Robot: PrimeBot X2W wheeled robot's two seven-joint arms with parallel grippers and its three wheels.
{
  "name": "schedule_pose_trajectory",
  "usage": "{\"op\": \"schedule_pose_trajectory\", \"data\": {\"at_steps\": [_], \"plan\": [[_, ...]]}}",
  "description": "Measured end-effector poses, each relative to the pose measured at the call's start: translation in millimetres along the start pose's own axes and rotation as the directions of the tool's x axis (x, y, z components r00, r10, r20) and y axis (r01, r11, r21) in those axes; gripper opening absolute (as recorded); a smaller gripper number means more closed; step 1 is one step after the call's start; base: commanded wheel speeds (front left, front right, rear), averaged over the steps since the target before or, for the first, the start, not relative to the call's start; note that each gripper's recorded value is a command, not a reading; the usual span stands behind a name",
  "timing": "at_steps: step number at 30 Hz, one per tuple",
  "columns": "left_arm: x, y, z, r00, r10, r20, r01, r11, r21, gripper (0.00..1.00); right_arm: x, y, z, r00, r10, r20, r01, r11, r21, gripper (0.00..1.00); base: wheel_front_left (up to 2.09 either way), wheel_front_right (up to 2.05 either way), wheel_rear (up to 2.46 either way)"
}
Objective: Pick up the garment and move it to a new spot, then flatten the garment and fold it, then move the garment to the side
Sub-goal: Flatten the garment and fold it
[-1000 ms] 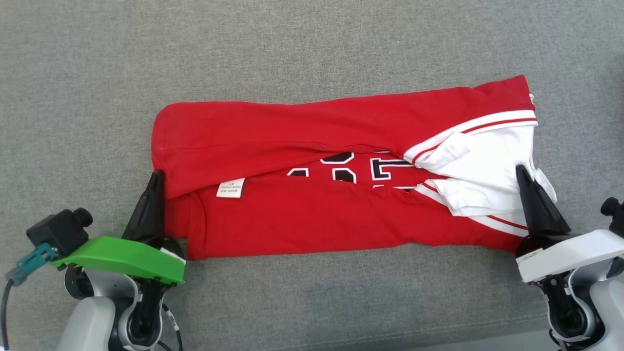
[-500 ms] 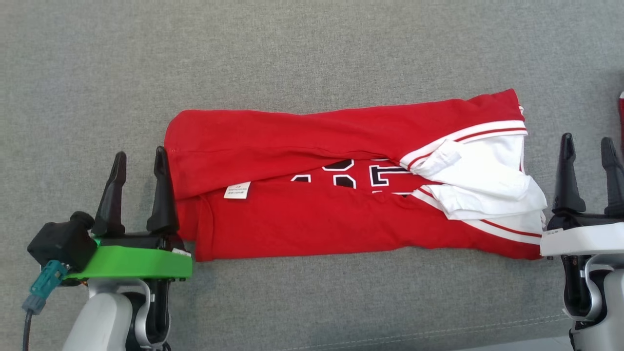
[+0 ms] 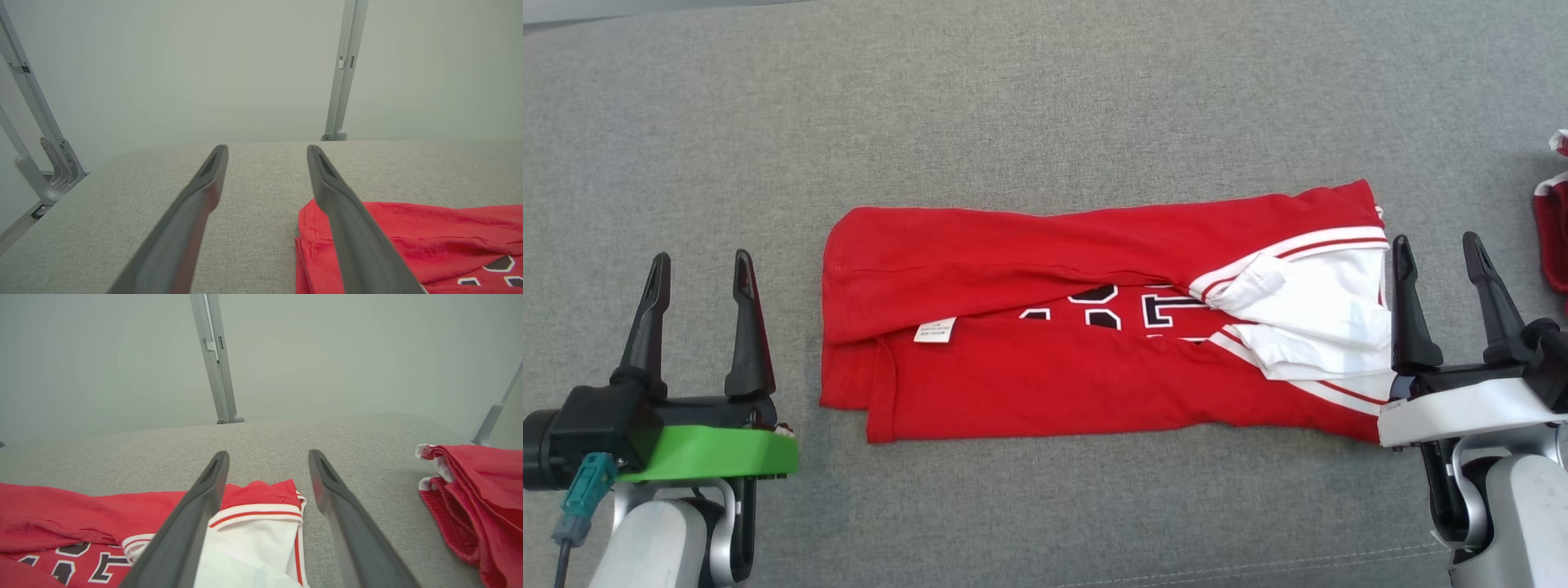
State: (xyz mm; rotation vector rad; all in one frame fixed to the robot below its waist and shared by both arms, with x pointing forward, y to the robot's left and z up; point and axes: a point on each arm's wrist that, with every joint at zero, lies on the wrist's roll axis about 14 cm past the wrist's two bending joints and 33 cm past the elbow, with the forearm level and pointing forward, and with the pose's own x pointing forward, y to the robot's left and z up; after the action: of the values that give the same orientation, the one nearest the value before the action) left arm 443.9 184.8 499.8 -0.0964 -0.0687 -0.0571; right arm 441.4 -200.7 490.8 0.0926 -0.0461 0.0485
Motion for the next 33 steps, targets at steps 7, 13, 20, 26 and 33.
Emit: {"op": "schedule_pose_trajectory", "data": {"at_steps": [7,13,20,26,33], "plan": [[-4.3,5.2,-0.6,1.000,0.003,-0.007,-0.002,1.000,0.016,1.00,-2.3,3.4,-6.1,1.000,0.009,-0.023,-0.009,1.000,0.009,1.00,0.00,0.00,0.00],[-4.4,5.6,1.0,1.000,0.000,0.000,0.000,1.000,0.013,1.00,-2.4,-8.0,-17.4,0.998,-0.019,-0.057,0.020,1.000,0.014,1.00,0.00,0.00,0.00],[0.1,9.1,2.1,1.000,0.007,0.010,-0.007,1.000,0.021,1.00,-11.9,-24.2,-72.1,0.969,-0.057,-0.240,0.060,0.998,0.007,1.00,0.00,0.00,0.00],[3.7,10.3,-3.0,1.000,0.009,0.002,-0.009,1.000,0.024,1.00,-15.5,-15.6,-113.8,0.932,-0.043,-0.360,0.068,0.996,0.058,1.00,0.00,0.00,0.00],[6.9,7.8,-4.1,1.000,0.003,0.004,-0.003,1.000,0.021,1.00,-15.2,-2.7,-132.4,0.907,0.011,-0.422,0.037,0.994,0.107,0.66,0.00,0.00,0.00]]}}
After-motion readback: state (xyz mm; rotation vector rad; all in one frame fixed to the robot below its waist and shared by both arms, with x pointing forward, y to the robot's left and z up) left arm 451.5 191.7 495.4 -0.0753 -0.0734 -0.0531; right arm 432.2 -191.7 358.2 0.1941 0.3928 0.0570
